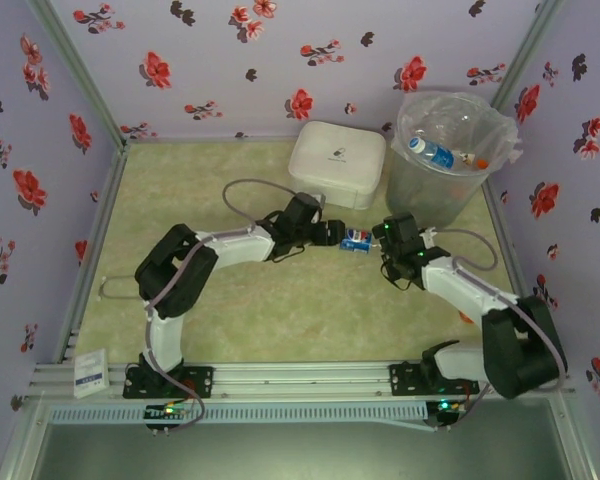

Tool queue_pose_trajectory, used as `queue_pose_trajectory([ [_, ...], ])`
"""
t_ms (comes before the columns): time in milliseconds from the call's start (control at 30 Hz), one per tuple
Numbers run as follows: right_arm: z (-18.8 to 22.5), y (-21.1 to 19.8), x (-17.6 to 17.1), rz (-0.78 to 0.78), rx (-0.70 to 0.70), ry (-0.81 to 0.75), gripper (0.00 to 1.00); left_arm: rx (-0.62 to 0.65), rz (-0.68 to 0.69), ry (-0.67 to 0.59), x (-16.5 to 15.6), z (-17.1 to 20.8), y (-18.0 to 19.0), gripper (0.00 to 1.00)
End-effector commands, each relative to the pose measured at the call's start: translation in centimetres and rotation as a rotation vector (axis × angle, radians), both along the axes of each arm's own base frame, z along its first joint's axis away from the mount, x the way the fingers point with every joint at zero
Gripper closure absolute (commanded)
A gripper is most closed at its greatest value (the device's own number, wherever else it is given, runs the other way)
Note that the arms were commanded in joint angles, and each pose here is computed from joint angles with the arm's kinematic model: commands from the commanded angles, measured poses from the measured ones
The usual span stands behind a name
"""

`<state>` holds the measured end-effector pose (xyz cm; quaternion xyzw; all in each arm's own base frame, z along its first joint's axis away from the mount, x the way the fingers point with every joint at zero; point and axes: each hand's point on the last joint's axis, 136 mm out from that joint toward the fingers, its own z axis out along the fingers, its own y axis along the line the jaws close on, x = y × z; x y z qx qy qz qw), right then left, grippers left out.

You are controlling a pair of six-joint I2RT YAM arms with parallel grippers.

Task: Put the plastic bottles in the bin

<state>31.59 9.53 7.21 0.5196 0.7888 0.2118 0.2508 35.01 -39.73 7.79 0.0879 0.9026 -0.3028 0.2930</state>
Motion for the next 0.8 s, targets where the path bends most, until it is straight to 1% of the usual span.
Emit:
queue_pose_trajectory([
  [0,0.3,0.1,2.4,-0.054,0.019,-0.022,0.1,-0.004,0.021,0.032,-1.1,-1.9,-0.4,0.21],
  [67,-0.3,0.2,3.4,-0.047,0.004,-0.011,0.07,0.007,0.005,0.037,-1.9,-2.1,-0.6,0.21],
  [233,-2.2,0.6,5.0,-0.035,-0.022,0.029,0.08,0.031,-0.015,0.041,-3.0,-2.2,-0.7,0.21],
  [333,-3.1,0.9,5.1,-0.021,-0.008,0.051,0.11,0.027,-0.007,0.04,-3.3,-1.9,-0.3,0.21],
  [433,-3.1,0.5,4.5,-0.012,-0.033,0.06,0.17,0.016,0.007,0.027,-3.6,-1.1,0.3,0.21],
  [533,-2.3,-0.6,3.8,-0.008,-0.088,0.048,0.24,0.005,0.018,0.017,-3.8,-0.3,0.8,0.21],
  [667,-1.0,-1.9,3.1,-0.002,-0.156,0.037,0.42,-0.04,0.031,0.009,-4.5,1.5,1.3,0.21],
  [767,1.0,-2.9,2.4,0.013,-0.213,0.011,0.51,-0.081,0.037,-0.014,-5.1,3.5,2.1,0.21],
])
